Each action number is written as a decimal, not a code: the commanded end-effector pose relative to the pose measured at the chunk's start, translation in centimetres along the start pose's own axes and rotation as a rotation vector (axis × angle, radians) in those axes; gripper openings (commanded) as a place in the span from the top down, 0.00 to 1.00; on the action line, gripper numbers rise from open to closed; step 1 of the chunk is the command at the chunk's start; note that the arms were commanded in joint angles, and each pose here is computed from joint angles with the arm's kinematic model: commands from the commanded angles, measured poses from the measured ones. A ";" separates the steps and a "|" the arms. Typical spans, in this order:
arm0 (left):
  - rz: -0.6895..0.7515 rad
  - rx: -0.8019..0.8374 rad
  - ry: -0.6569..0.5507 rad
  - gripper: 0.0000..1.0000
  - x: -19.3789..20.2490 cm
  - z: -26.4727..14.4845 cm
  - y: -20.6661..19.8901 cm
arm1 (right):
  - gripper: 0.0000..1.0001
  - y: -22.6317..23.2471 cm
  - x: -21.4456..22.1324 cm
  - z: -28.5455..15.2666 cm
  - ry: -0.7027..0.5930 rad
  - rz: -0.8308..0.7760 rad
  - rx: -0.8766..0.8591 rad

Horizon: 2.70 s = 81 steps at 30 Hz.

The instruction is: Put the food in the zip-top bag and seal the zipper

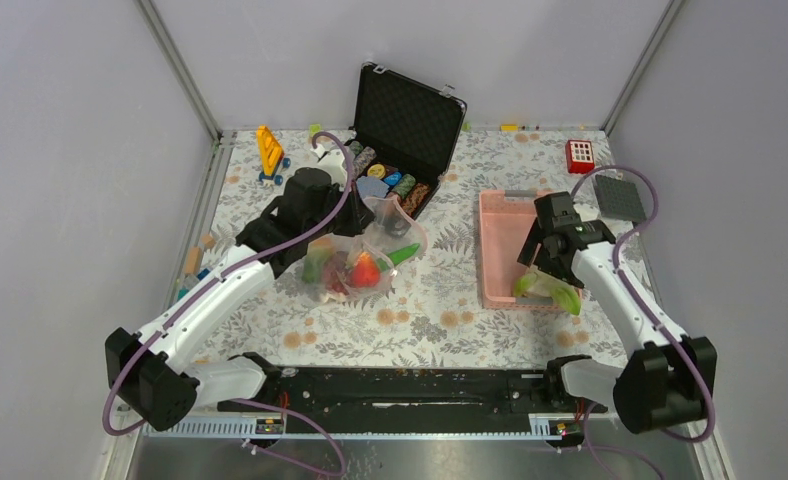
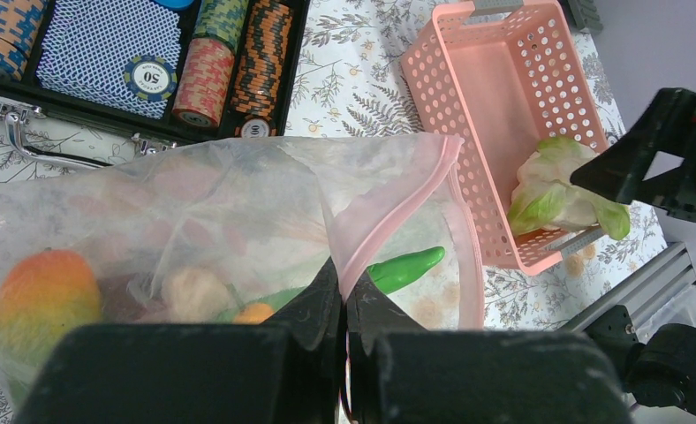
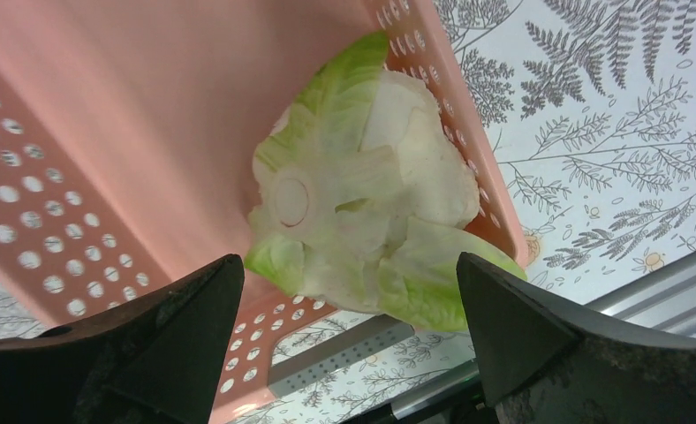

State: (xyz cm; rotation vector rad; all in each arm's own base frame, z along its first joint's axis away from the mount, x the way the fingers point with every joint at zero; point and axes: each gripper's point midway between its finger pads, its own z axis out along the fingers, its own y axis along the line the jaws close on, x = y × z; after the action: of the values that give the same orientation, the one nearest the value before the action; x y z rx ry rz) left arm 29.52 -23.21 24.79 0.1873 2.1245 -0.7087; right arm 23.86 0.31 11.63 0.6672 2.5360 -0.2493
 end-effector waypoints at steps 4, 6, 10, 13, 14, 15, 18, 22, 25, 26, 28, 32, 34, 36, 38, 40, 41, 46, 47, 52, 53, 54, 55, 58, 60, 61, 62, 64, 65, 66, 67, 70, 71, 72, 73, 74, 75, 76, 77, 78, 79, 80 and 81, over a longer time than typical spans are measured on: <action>0.007 0.055 -0.059 1.00 -1.9 0.0 -1.4 | 0.02 -1.4 1.2 2.1 0.089 -0.041 0.140; 0.007 0.055 -0.059 1.00 -1.9 0.1 -1.4 | 0.02 -1.5 1.6 2.8 0.120 -0.063 0.169; 0.009 0.053 -0.060 1.00 -1.9 0.0 -1.3 | 0.02 -0.9 2.3 3.9 0.178 -0.092 0.177; 0.009 0.052 -0.063 1.00 -1.9 0.0 -1.3 | 0.02 -0.7 2.5 4.5 0.189 -0.095 0.179; 0.009 0.050 -0.063 1.00 -1.9 0.0 -1.3 | 0.02 -0.6 2.5 4.6 0.189 -0.095 0.179; 0.009 0.048 -0.063 1.00 -1.9 0.0 -1.2 | 0.00 -0.5 2.4 4.7 0.190 -0.095 0.179; 0.009 0.050 -0.064 1.00 -1.9 -0.1 -1.3 | 0.17 -0.2 2.4 5.0 0.191 -0.096 0.171; 0.010 0.049 -0.064 1.00 -1.9 -0.1 -1.3 | 0.49 0.7 2.5 5.1 0.189 -0.096 0.114; 0.009 0.052 -0.063 1.00 -1.8 -0.1 -1.3 | 0.71 1.1 2.4 4.9 0.190 -0.101 0.078; 0.009 0.054 -0.062 1.00 -1.8 -0.1 -1.3 | 0.76 1.2 2.3 4.7 0.186 -0.100 0.071; 0.009 0.053 -0.064 1.00 -1.9 -0.2 -1.3 | 0.84 1.4 1.8 4.3 0.168 -0.095 0.054; 0.009 0.056 -0.067 1.00 -1.9 -0.3 -1.4 | 0.96 2.0 -0.4 2.5 0.082 -0.075 -0.002; 0.008 0.054 -0.069 1.00 -2.0 -0.3 -1.4 | 1.00 2.1 -1.7 1.2 0.023 -0.064 -0.034; 0.007 0.053 -0.072 1.00 -2.0 -0.4 -1.3 | 1.00 2.2 -3.0 -0.2 -0.039 -0.050 -0.069; 0.007 0.052 -0.072 1.00 -1.9 -0.4 -1.3 | 1.00 2.3 -4.0 -1.7 -0.093 -0.036 -0.110; 0.007 0.052 -0.073 1.00 -2.0 -0.4 -1.3 | 1.00 2.6 -4.9 -3.1 -0.149 -0.017 -0.165; 0.006 0.052 -0.075 1.00 -2.0 -0.4 -1.3 | 1.00 2.7 -5.3 -3.8 -0.183 -0.005 -0.198; 0.005 0.051 -0.075 1.00 -2.0 -0.5 -1.3 | 1.00 3.9 -7.2 -8.0 -0.356 0.059 -0.400; 0.004 0.054 -0.077 1.00 -2.1 -0.5 -1.4 | 1.00 4.5 -7.3 -8.8 -0.374 0.058 -0.453; 0.003 0.056 -0.081 1.00 -2.2 -0.7 -1.4 | 1.00 8.3 -7.0 -14.1 -0.431 0.002 -0.796; 0.003 0.057 -0.081 1.00 -2.2 -0.7 -1.5 | 1.00 9.0 -6.9 -15.4 -0.446 -0.013 -0.874; 0.002 0.058 -0.080 1.00 -2.1 -0.7 -1.5 | 1.00 9.8 -6.7 -16.7 -0.452 -0.027 -0.954; 0.001 0.061 -0.081 1.00 -2.1 -0.8 -1.6 | 1.00 10.6 -6.6 -18.1 -0.457 -0.038 -1.038; -0.004 0.071 -0.081 1.00 -2.2 -1.0 -1.8 | 1.00 12.9 -5.2 -22.0 -0.398 -0.091 -1.290; -0.008 0.076 -0.079 1.00 -2.2 -1.0 -1.9 | 1.00 14.3 -4.5 -23.9 -0.350 -0.117 -1.424; -0.009 0.080 -0.077 1.00 -2.1 -1.0 -2.0 | 1.00 14.9 -4.4 -24.8 -0.354 -0.136 -1.473; -0.011 0.084 -0.075 1.00 -2.1 -1.0 -2.0 | 1.00 15.3 -4.3 -25.4 -0.358 -0.151 -1.496; -0.016 0.093 -0.070 1.00 -2.0 -1.0 -2.2 | 1.00 16.3 -4.1 -25.8 -0.366 -0.186 -1.490; -0.018 0.099 -0.067 1.00 -2.0 -0.9 -2.3 | 1.00 16.9 -4.3 -26.2 -0.383 -0.201 -1.477; -0.019 0.108 -0.065 1.00 -2.0 -1.0 -2.5 | 1.00 17.6 -4.3 -26.2 -0.390 -0.216 -1.459; -0.019 0.113 -0.064 1.00 -2.0 -1.0 -2.6 | 1.00 18.3 -3.9 -26.1 -0.375 -0.239 -1.448; -0.022 0.117 -0.066 1.00 -2.0 -1.3 -2.7 | 1.00 20.1 -3.9 -25.6 -0.350 -0.257 -1.421; -0.023 0.117 -0.069 1.00 -2.1 -1.3 -2.7 | 1.00 20.6 -4.0 -25.4 -0.343 -0.257 -1.416; -0.022 0.118 -0.072 1.00 -2.2 -1.5 -2.7 | 1.00 21.2 -3.8 -25.0 -0.330 -0.259 -1.409; -0.022 0.118 -0.071 1.00 -2.1 -1.5 -2.7 | 1.00 21.7 -3.6 -24.6 -0.318 -0.262 -1.400; -0.023 0.122 -0.073 1.00 -2.2 -1.6 -2.8 | 1.00 22.3 -3.5 -24.0 -0.301 -0.261 -1.384; -0.023 0.125 -0.074 1.00 -2.2 -1.7 -2.9 | 1.00 22.8 -3.3 -23.5 -0.291 -0.261 -1.366; -0.024 0.127 -0.074 1.00 -2.2 -1.8 -2.9 | 1.00 23.4 -3.2 -22.9 -0.283 -0.261 -1.349; -0.023 0.132 -0.073 1.00 -2.2 -1.9 -3.1 | 1.00 23.9 -3.1 -22.5 -0.276 -0.260 -1.331; -0.024 0.135 -0.072 1.00 -2.2 -1.9 -3.1 | 1.00 24.3 -3.0 -22.0 -0.272 -0.263 -1.307; -0.026 0.135 -0.072 1.00 -2.2 -1.9 -3.1 | 1.00 24.6 -2.9 -21.4 -0.268 -0.269 -1.277; -0.027 0.135 -0.073 1.00 -2.3 -1.9 -3.1 | 1.00 24.8 -2.9 -20.9 -0.269 -0.271 -1.238; -0.029 0.135 -0.075 1.00 -2.4 -2.0 -3.2 | 1.00 25.0 -2.9 -20.3 -0.273 -0.275 -1.197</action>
State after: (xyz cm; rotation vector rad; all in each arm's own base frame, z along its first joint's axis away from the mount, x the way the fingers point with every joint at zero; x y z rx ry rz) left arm 28.50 -23.78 25.81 0.1933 2.1132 -0.7871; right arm 28.19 26.35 27.56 -0.2084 2.0358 1.0776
